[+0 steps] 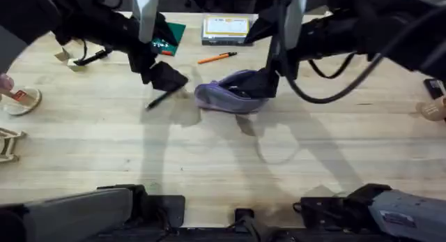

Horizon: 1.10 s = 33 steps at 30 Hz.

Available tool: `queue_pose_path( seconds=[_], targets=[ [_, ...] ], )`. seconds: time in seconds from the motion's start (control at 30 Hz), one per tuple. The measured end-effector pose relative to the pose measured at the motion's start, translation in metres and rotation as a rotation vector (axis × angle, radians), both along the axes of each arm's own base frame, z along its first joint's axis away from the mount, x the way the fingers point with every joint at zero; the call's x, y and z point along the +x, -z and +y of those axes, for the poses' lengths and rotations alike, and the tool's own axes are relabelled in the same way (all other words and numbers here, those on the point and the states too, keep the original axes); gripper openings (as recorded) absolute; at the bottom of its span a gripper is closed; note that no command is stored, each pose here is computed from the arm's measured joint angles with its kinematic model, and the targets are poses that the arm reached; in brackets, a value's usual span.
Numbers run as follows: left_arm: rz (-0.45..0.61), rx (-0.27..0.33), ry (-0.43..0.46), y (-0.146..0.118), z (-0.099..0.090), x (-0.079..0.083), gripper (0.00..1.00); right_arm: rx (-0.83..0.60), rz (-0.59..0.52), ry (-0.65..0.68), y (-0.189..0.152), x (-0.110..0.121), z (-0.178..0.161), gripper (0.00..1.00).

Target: Unzip the bag, pick up the pens from the table one at a time and place them inside, then zip the bag closed.

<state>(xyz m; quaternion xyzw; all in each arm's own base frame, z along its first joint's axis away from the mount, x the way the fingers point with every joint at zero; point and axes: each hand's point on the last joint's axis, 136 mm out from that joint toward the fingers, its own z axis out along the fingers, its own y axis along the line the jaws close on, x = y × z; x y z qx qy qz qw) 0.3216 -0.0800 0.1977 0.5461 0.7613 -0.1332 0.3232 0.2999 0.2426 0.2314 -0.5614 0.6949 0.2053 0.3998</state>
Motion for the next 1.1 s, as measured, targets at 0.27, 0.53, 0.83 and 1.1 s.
queue_pose_path(
  seconds=[0.27, 0.53, 0.83, 1.1],
  targets=[
    [0.056, 0.027, -0.218, -0.010, 0.021, 0.013, 0.994, 0.072, 0.026, 0.073, -0.035, -0.023, -0.011, 0.998],
    [0.151, 0.058, -0.443, -0.002, 0.041, 0.015, 0.993, 0.061, 0.060, 0.263, -0.047, -0.033, -0.040, 0.998],
    [0.231, 0.081, -0.571, 0.006, 0.052, 0.007, 0.993, 0.082, 0.026, 0.325, -0.062, -0.037, -0.051, 0.998],
    [0.204, 0.143, -0.626, 0.008, 0.067, 0.011, 0.993, 0.079, 0.027, 0.336, -0.061, -0.036, -0.052, 0.998]
  ],
)
